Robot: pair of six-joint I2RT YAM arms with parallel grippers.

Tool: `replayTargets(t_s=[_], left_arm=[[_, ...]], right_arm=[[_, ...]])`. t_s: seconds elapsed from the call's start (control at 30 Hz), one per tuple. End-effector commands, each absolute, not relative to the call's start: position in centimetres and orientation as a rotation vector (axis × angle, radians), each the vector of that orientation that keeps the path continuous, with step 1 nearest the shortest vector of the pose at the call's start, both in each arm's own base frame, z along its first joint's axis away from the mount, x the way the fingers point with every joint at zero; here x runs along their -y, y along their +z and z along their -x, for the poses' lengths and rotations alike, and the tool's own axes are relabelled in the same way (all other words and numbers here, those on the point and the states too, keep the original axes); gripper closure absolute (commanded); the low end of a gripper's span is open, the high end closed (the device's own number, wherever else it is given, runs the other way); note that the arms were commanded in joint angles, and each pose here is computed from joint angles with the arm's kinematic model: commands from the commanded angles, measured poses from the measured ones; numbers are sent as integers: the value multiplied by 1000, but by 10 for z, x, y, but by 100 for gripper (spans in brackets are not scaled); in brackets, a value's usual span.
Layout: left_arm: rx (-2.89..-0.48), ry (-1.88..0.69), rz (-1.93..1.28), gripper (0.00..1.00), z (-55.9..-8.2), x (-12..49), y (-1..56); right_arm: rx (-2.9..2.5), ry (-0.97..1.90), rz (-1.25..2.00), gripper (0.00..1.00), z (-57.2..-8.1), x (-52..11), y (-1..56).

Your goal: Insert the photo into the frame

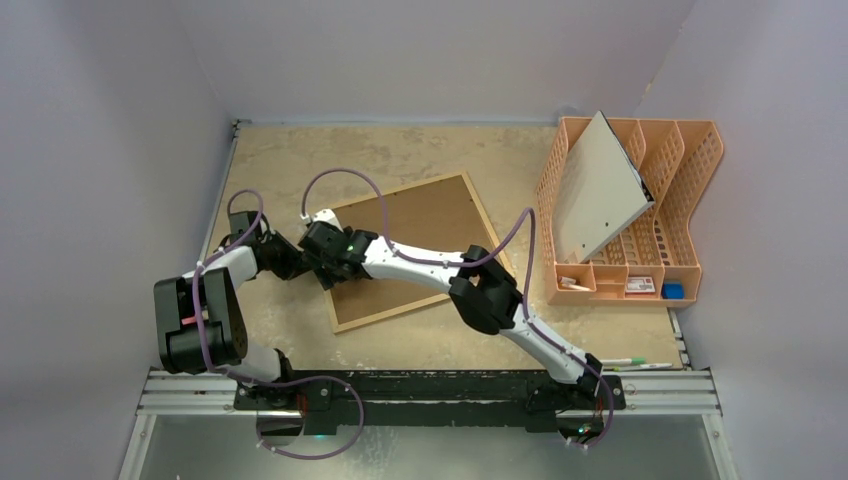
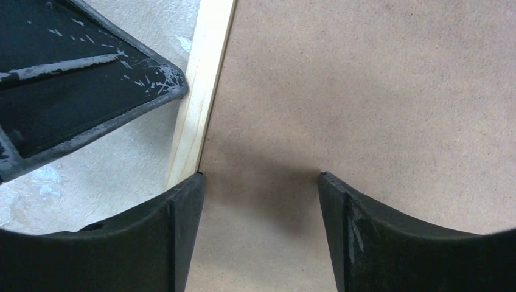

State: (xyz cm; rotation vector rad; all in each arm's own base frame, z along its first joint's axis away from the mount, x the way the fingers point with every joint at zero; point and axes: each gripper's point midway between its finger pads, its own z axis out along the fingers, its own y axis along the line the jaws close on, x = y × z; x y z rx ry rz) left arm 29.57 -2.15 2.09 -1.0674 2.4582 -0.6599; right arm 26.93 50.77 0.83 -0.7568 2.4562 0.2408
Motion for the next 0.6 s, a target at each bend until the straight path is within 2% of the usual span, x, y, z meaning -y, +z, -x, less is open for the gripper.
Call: replayTargets(t_s=[0.0,0.2,0.33,0.37,0.57], left_arm=[[-2625,-481,1180,100,-247,16,-10],[-2624,-468,1185,100,-246,15,-10],[-2623,-466,1185,100,-246,14,-10],[-2624,-467,1185,100,-246,14,-9],[-2618,-468,1173,100,-250,14,-3]], right_arm=[[-2746,-195,996,30,-203,-415,-145],[-2805,-163,995,44,-192,-413,-153],[-2869,-94,946,68,-192,-415,-151],[-2877,-64,927,71,-194,-417,-147],[-2884,102,790,79,-216,-428,-119]])
